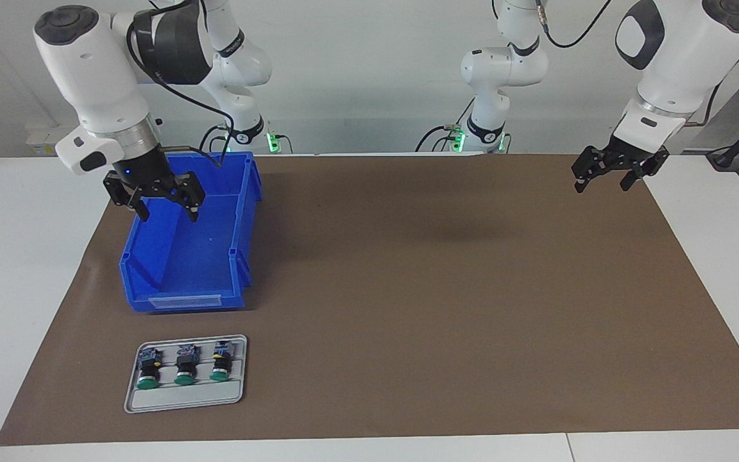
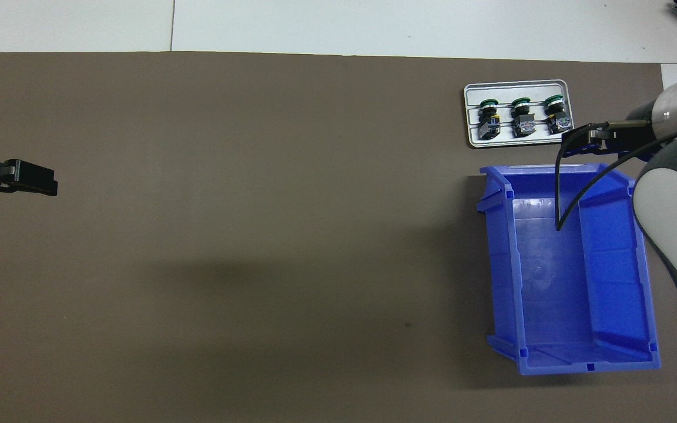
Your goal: Place and press button with both arms
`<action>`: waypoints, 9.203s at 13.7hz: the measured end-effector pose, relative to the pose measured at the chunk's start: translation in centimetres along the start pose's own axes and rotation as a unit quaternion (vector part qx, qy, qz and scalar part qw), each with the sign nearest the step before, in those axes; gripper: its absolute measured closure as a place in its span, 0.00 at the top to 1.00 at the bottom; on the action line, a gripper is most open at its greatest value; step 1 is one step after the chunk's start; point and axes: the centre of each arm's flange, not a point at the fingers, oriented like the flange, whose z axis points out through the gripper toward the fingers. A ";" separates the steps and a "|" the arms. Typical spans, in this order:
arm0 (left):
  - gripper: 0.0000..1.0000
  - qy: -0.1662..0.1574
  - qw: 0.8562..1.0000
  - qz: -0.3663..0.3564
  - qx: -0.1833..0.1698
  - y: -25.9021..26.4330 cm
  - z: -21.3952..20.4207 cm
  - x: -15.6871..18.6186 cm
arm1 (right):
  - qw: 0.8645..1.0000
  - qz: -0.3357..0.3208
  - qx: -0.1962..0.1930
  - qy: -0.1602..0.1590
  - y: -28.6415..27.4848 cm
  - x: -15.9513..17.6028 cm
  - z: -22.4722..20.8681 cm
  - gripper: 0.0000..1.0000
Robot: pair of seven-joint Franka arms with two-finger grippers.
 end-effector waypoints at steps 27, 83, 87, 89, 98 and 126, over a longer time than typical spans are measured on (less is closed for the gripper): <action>1.00 0.000 1.000 0.000 0.000 0.0 0.0 0.0 | 0.996 -0.065 0.002 0.053 3.4 13.2 25.2 0.81; 1.00 0.000 1.000 0.000 0.000 0.0 0.0 0.0 | 0.755 0.654 0.011 0.045 -48.6 -14.6 23.0 0.41; 1.00 0.000 1.000 0.000 0.000 0.0 0.0 0.0 | 0.754 0.656 -0.005 0.043 -48.1 -15.6 24.4 0.41; 1.00 0.000 1.000 0.000 0.000 0.0 0.0 0.0 | 0.745 0.666 -0.004 0.041 -47.8 -15.4 24.4 0.41; 1.00 0.000 1.000 0.000 0.000 0.0 0.0 0.0 | 0.710 0.701 0.049 0.043 -40.7 -8.2 14.8 0.96; 1.00 0.020 0.774 0.632 -0.037 30.5 11.7 -5.0 | 0.999 0.036 -0.011 -0.022 -0.5 -5.4 -8.3 1.00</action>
